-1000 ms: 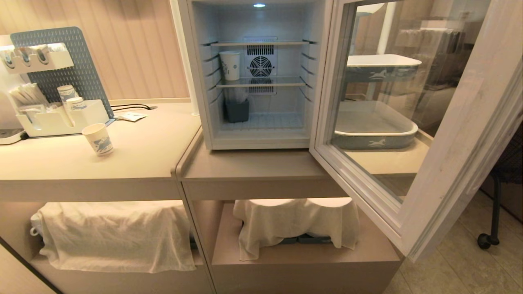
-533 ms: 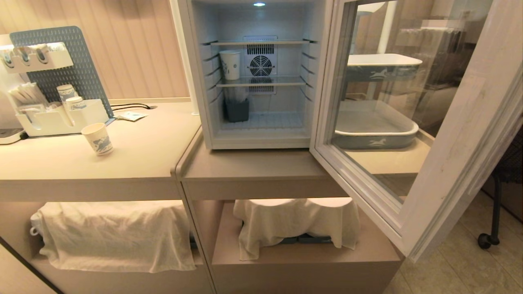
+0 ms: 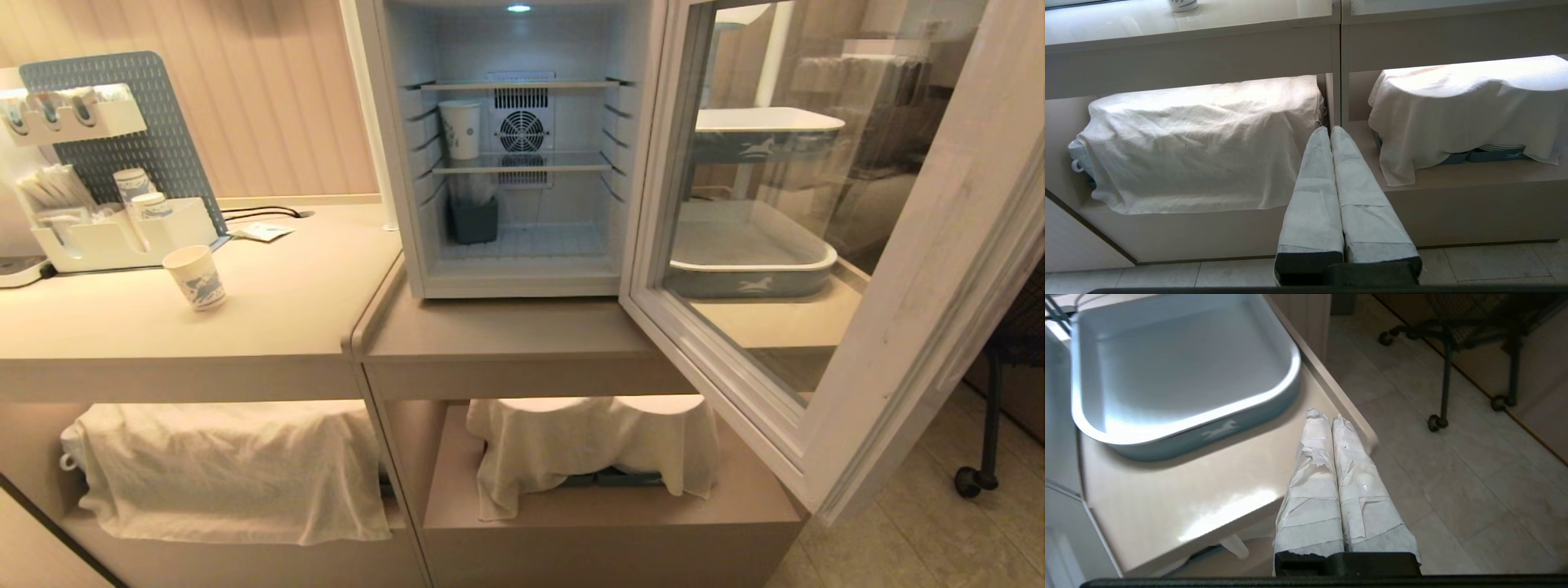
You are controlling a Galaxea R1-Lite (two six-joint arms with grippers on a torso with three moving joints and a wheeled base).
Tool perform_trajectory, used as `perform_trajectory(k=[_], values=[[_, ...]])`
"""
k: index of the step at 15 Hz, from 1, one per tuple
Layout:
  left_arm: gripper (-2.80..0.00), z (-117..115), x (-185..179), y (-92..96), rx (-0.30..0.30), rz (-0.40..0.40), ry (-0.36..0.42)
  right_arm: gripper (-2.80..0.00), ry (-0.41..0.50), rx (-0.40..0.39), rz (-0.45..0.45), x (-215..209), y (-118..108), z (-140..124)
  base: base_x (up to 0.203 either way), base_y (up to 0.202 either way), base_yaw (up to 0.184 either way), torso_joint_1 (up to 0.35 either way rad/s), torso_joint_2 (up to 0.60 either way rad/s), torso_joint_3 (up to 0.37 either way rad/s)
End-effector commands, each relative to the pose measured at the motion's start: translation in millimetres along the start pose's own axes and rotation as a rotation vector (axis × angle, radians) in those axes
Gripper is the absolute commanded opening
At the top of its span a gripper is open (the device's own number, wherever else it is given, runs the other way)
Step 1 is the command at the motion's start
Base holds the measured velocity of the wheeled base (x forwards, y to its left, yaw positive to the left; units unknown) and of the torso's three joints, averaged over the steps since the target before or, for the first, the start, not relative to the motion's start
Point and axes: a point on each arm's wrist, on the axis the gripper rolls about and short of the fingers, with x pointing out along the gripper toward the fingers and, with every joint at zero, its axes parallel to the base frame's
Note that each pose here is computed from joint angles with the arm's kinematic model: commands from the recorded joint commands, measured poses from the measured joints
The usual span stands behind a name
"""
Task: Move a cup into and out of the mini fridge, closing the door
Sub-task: Close the freezer door
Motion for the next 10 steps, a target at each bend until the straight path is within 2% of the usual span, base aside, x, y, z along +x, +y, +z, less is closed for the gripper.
perform_trajectory(k=[1, 7, 9, 10], values=[[-2.80, 0, 0, -0.1, 0.000, 0.000, 0.000, -2.80, 0.002, -0.005, 0.022, 7, 12, -2, 0.000, 0.000, 0.000, 0.000, 0.00, 0.000], [-2.80, 0, 0, 0.0, 0.000, 0.001, 0.000, -2.80, -0.077, 0.052, 0.195, -23, 40, 5, 0.000, 0.000, 0.000, 0.000, 0.00, 0.000], [-2.80, 0, 0, -0.1, 0.000, 0.002, 0.001, -2.80, -0.092, 0.101, 0.301, -49, 55, 8, 0.000, 0.000, 0.000, 0.000, 0.00, 0.000], [-2.80, 0, 0, -0.1, 0.000, 0.001, 0.000, -2.80, -0.090, 0.138, 0.389, -68, 64, 9, 0.000, 0.000, 0.000, 0.000, 0.00, 0.000]])
